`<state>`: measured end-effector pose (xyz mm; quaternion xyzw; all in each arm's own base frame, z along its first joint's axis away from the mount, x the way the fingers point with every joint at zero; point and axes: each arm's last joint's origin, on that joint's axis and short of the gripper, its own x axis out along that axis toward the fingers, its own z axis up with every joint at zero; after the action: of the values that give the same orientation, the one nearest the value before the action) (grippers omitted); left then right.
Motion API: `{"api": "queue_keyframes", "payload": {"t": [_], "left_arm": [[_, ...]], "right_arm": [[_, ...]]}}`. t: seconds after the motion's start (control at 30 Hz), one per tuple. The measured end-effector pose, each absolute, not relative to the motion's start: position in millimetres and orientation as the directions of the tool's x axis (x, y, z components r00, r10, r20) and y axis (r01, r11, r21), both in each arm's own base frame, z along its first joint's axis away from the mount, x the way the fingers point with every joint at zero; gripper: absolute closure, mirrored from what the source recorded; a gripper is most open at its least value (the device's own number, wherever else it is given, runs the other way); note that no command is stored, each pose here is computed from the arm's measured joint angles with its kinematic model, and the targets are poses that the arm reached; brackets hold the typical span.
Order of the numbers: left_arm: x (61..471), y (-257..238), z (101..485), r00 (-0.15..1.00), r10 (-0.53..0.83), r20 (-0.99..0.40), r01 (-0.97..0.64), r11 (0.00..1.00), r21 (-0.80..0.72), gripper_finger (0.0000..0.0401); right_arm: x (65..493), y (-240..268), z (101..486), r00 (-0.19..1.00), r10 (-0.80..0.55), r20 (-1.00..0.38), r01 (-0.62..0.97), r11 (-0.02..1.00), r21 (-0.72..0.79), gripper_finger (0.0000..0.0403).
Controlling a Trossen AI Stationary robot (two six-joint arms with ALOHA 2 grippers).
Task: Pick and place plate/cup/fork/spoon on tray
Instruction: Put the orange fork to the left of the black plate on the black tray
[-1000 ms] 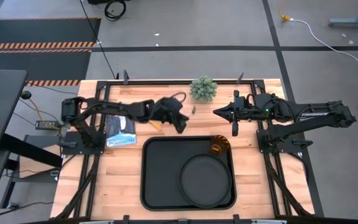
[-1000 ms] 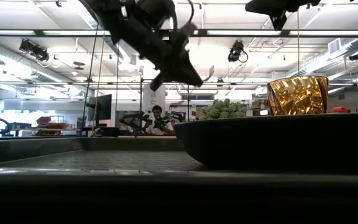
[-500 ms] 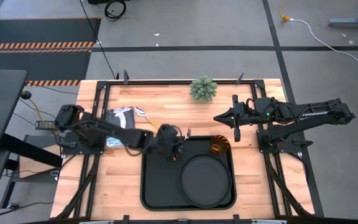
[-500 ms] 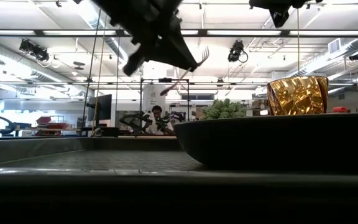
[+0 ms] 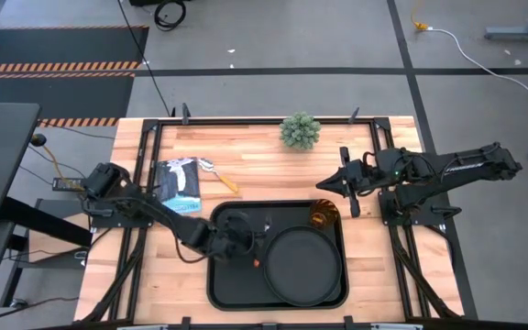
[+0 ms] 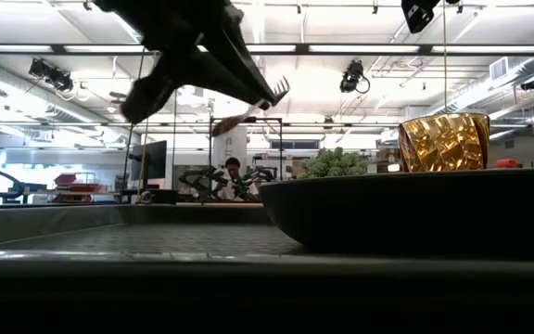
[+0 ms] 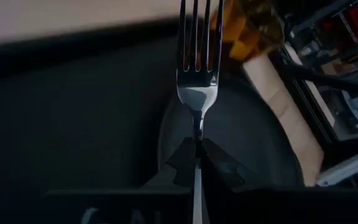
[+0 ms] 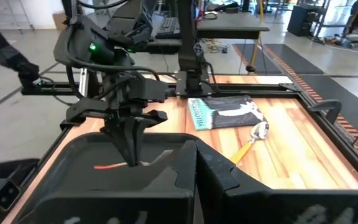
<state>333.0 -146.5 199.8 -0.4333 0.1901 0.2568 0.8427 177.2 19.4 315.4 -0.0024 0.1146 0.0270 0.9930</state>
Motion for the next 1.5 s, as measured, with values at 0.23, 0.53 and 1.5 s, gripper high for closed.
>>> {"api": "queue_keyframes", "payload": {"t": [0.23, 0.53, 1.5], "left_arm": [[322, -169, 199, 0.814, 0.238, -0.53, -0.578, 0.417, -0.701, 0.0385], [326, -198, 208, 0.849, 0.244, -0.468, -0.528, 0.397, -0.751, 0.0385], [354, -191, 151, 0.583, 0.252, -0.772, -0.804, 0.314, -0.505, 0.0379]], "right_arm": [[177, 20, 316, 0.972, 0.062, -0.226, -0.067, 0.998, -0.018, 0.0392], [177, 21, 315, 0.969, 0.072, -0.235, -0.079, 0.997, -0.019, 0.0392], [177, 23, 317, 0.968, 0.128, -0.216, -0.134, 0.991, -0.009, 0.0392]]}}
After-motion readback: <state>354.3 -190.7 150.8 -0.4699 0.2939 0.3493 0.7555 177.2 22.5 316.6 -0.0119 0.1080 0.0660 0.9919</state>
